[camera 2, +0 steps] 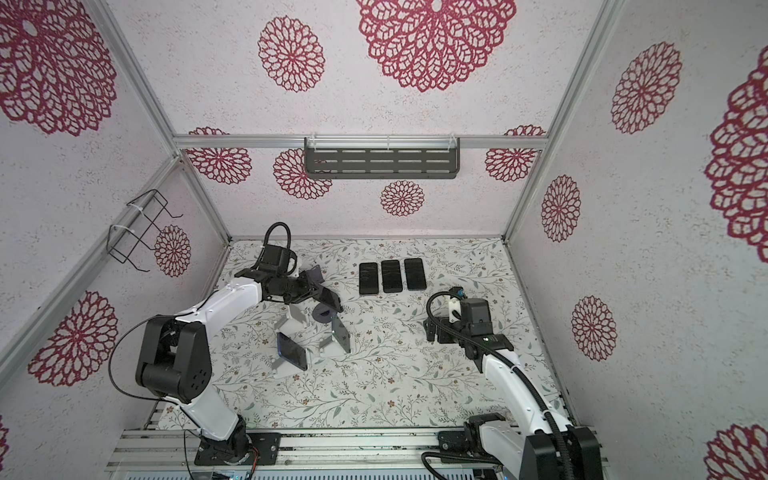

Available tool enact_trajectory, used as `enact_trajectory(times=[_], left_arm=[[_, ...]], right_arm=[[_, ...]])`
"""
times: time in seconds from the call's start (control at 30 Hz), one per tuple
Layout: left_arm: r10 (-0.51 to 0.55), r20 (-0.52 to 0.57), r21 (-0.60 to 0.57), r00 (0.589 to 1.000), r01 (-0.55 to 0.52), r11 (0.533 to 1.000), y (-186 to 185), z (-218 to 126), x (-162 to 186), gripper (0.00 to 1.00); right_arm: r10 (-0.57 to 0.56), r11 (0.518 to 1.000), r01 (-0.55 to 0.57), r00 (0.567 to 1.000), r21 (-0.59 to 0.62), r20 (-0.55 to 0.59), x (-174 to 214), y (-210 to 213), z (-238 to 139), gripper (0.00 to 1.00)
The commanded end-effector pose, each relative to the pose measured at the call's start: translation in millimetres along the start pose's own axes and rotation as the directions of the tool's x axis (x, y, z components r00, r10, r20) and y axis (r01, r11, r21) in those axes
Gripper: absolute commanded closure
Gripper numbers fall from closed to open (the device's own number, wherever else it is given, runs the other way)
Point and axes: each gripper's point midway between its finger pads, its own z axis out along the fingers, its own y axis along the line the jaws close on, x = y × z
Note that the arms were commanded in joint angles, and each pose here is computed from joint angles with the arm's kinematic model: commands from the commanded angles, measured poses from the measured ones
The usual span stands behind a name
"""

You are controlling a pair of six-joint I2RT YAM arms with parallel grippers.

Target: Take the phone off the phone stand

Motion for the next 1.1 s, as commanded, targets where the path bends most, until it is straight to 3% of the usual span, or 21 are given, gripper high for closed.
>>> enact_trajectory(times=[0.0,0.37,0.67,1.07], left_arm=[[0.015,0.025,0.02,1.0,-0.015,1.0,-11,-1,-7,0.8],[0.04,0.041,0.054,0.998,-0.042,0.998,-24,-9,-13,0.91],[0.084,0.044,0.114,0.996,-0.088,0.99,-43,-20,-16,1.0],[0.172,0.033,0.228,0.985,-0.175,0.958,-80,-50,-23,1.0]], right_arm=[[-0.029,1.0,0.029,0.999,0.005,0.028,-16,2,-6,0.01],[-0.003,1.0,0.003,1.0,-0.008,-0.011,-14,5,-7,0.01],[-0.029,0.999,0.029,0.999,0.025,0.026,-24,3,-19,0.01],[-0.052,0.999,0.052,0.999,0.003,-0.009,-55,17,-37,0.05]])
